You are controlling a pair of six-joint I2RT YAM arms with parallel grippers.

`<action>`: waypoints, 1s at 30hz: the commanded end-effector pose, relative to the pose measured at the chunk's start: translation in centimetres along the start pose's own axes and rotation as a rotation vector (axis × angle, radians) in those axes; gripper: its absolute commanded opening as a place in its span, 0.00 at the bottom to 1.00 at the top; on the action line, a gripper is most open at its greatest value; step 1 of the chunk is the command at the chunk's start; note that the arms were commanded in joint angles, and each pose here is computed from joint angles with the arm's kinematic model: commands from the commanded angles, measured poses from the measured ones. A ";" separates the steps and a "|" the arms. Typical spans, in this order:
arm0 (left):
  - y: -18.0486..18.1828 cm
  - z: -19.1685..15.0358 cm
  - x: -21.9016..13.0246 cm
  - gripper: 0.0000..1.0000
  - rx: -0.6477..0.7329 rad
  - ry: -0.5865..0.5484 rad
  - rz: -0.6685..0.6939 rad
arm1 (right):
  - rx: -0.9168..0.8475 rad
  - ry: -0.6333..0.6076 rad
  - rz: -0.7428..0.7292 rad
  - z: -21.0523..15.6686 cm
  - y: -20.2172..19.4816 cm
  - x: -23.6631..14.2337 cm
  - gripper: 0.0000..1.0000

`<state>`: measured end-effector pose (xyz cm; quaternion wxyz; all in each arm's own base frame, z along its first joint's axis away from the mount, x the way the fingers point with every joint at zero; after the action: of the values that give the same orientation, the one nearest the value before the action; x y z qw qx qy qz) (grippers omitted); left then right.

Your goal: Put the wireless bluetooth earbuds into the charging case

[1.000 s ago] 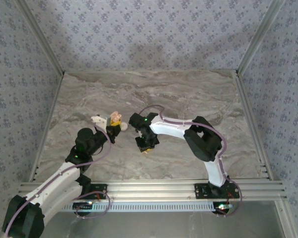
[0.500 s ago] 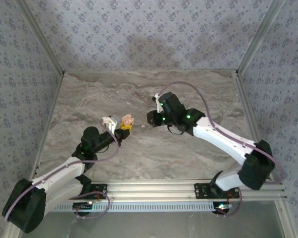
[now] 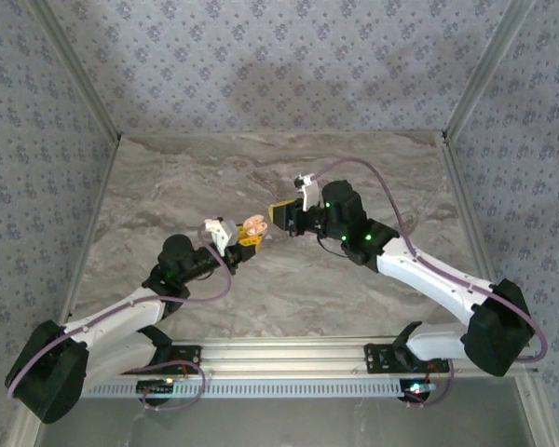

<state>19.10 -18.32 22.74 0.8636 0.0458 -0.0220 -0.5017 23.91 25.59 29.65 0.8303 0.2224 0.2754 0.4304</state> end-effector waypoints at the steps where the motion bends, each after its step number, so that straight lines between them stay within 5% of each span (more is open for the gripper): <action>1: 0.2 2.7 0.4 0.10 0.040 -0.095 -0.008 | -0.024 -0.070 0.126 0.9 1.8 -0.5 0.22; 30: 0.5 3.7 0.1 0.10 0.029 -0.135 0.033 | -0.006 -0.030 0.199 -0.7 2.1 0.3 0.23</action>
<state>19.38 -18.23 23.32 0.8713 0.0368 -0.0292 -0.4885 22.62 26.69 30.26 0.7966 0.2466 0.2406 0.4967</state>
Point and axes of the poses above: each hand's point on the last joint's axis, 136 mm out from that joint toward the fingers, its own x axis out along the fingers, its own y axis along the line the jaws close on, z = x × y, the point moved 8 cm from there along -x, back along the fingers, and after that the axes turned 8 degrees about x, right-handed, at the moved point
